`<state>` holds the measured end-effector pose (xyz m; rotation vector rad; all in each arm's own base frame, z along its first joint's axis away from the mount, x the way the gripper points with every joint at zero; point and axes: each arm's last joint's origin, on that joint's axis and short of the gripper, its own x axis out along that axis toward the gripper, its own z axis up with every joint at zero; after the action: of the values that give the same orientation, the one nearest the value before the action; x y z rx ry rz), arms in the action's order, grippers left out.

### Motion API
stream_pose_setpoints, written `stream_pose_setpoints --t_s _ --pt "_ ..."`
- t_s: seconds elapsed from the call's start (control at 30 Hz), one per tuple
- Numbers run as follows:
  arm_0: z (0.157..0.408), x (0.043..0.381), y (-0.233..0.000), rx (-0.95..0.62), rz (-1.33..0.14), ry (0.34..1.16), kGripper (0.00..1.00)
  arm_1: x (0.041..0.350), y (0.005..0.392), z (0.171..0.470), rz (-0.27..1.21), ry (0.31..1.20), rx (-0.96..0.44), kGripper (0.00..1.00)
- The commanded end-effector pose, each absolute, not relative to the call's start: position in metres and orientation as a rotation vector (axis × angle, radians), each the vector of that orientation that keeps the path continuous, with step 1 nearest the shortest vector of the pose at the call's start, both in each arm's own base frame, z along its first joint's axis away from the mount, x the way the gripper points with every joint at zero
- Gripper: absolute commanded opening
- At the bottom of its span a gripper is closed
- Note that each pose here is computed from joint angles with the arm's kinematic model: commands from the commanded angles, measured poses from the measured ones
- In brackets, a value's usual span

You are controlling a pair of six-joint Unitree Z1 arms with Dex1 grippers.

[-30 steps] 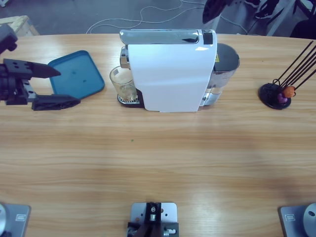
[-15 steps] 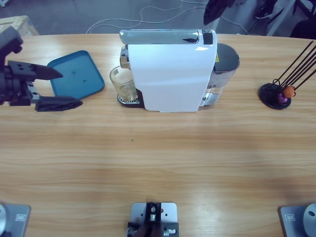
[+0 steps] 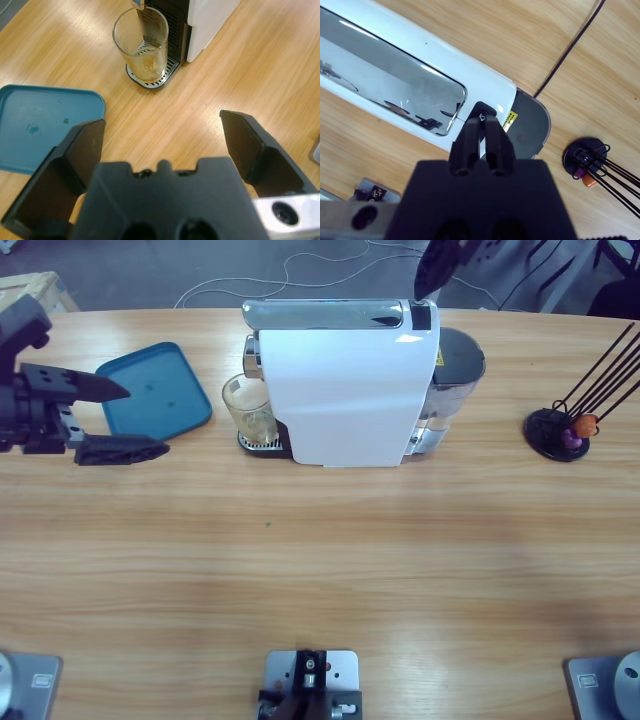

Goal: Pour coffee

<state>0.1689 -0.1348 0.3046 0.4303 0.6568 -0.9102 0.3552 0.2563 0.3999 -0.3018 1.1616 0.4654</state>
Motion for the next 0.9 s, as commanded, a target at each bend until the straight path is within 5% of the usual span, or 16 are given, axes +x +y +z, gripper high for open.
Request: stream_pose_setpoints --t_s 0.03,0.9 --pt "0.287 0.171 -0.138 0.435 -0.905 0.720 0.996 0.373 0.261 0.364 0.425 1.247 -0.353 0.000" --pt "0.283 0.172 -0.139 0.441 -0.903 0.737 0.996 0.375 0.267 0.327 0.435 1.357 -0.410 0.000"
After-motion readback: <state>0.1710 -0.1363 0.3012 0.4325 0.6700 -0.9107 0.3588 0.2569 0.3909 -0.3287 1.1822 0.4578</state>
